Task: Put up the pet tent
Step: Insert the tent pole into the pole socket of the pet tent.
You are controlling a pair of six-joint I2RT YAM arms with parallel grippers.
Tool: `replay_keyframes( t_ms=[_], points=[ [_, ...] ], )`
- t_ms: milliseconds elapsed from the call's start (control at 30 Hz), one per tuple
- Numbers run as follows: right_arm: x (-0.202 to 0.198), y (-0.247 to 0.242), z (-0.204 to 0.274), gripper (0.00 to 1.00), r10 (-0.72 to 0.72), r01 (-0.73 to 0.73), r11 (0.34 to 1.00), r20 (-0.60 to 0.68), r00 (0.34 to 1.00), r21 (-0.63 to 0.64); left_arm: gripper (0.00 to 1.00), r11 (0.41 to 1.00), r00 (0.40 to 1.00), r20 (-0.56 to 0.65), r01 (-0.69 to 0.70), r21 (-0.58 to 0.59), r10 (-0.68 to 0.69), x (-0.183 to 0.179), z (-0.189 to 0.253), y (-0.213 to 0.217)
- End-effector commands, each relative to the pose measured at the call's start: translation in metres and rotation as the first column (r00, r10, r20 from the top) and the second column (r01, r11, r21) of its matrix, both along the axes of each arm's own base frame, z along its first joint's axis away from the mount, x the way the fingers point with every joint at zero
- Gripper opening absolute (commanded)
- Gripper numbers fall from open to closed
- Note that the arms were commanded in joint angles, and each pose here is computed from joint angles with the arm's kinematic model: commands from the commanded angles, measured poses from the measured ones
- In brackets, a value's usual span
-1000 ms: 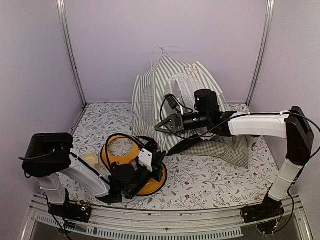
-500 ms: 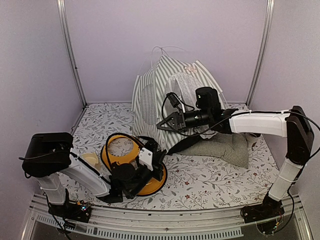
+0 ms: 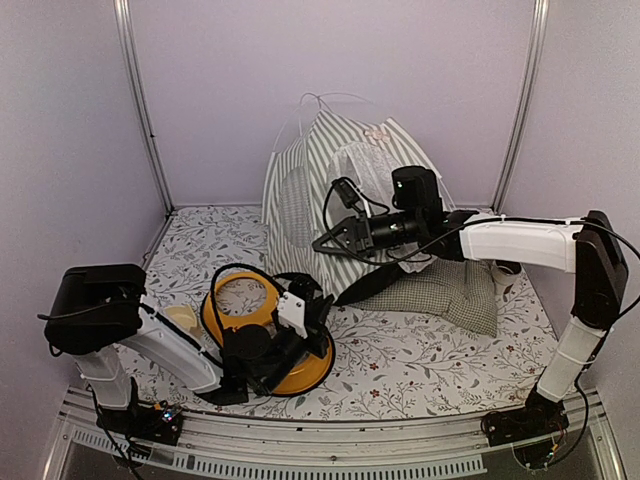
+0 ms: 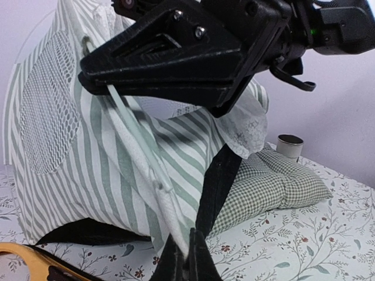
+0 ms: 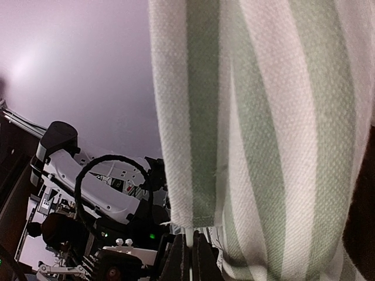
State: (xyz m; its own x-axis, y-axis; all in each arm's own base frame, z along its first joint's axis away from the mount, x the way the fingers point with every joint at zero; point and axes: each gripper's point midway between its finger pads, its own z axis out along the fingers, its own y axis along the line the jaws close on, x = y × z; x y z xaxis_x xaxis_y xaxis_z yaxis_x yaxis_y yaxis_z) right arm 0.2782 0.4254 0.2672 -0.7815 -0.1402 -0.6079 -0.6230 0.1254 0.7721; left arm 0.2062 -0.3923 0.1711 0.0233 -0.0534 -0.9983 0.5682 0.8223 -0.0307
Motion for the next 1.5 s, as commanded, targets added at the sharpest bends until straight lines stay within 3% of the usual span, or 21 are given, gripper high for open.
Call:
replay_keyframes(
  t_ms=[0, 1467],
  points=[
    [0.082, -0.04, 0.122, 0.0, -0.343, 0.262, 0.918, 0.264, 0.901, 0.298, 0.0, 0.883, 0.946, -0.128, 0.323, 0.34, -0.297, -0.073, -0.099, -0.028],
    [0.103, -0.041, 0.121, 0.0, -0.37, 0.29, 0.907, 0.247, 0.896, 0.307, 0.0, 0.877, 0.944, -0.122, 0.33, 0.35, -0.307, -0.077, -0.1, -0.03]
  ],
)
